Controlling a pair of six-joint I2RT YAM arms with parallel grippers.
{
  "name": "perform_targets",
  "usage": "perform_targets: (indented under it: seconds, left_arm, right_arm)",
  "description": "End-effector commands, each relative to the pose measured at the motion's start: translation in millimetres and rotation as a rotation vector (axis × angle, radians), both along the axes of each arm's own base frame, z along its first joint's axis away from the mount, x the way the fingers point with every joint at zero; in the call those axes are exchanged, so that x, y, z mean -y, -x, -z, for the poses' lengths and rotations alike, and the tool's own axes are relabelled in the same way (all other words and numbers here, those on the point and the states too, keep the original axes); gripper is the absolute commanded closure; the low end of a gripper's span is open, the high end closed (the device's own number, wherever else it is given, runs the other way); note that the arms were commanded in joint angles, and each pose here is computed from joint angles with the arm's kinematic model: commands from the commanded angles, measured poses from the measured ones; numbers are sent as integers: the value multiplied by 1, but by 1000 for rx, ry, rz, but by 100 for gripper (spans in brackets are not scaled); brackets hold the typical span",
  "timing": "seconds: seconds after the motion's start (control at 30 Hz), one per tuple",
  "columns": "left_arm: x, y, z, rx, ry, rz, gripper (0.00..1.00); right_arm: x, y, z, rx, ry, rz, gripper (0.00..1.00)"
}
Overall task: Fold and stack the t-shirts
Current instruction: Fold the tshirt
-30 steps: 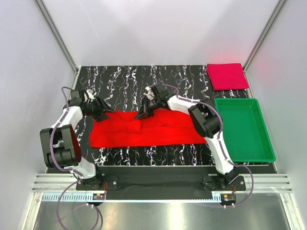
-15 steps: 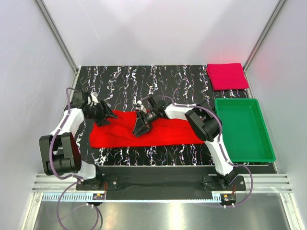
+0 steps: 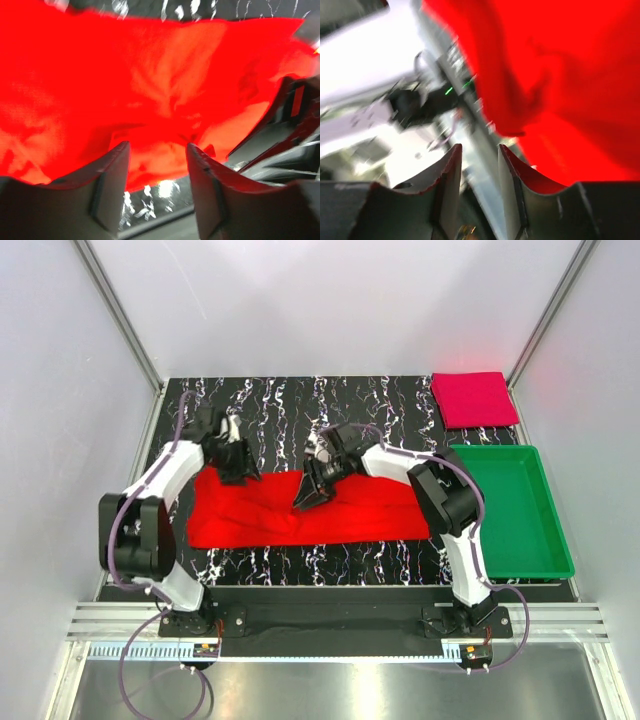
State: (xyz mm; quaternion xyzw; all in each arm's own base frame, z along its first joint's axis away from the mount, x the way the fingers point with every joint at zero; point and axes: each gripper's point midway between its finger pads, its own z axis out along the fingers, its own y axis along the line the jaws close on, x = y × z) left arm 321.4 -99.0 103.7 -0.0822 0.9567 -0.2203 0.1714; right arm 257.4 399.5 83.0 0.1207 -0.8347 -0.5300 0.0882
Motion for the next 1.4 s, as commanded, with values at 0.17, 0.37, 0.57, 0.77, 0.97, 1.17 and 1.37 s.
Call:
perform_targets:
  seconds: [0.17,0.37,0.57,0.77,0.97,1.17,1.37]
  left_arm:
    - [-12,8,30,-61,-203,34,36]
    - [-8,35,31,-48,-156,48,41]
    - [8,87,23,-95,-21,3,48]
    - [-7,111,9,-83,-66,-108,44]
    - [-22,69,-5,-26,-164,-139,34]
    - [-24,36,7,-42,-180,-70,56]
    - [-15,43,38,-153,-119,-25,45]
  right_arm:
    - [14,-38,20,237,206,32,55]
    - [12,-39,16,259,199,24,53]
    - [15,-28,19,231,205,17,53]
    - [13,-21,14,230,188,0,53]
    - [2,-20,10,239,167,-19,52]
    - [0,-15,13,222,181,-17,51]
    - [2,-13,19,209,202,-4,52]
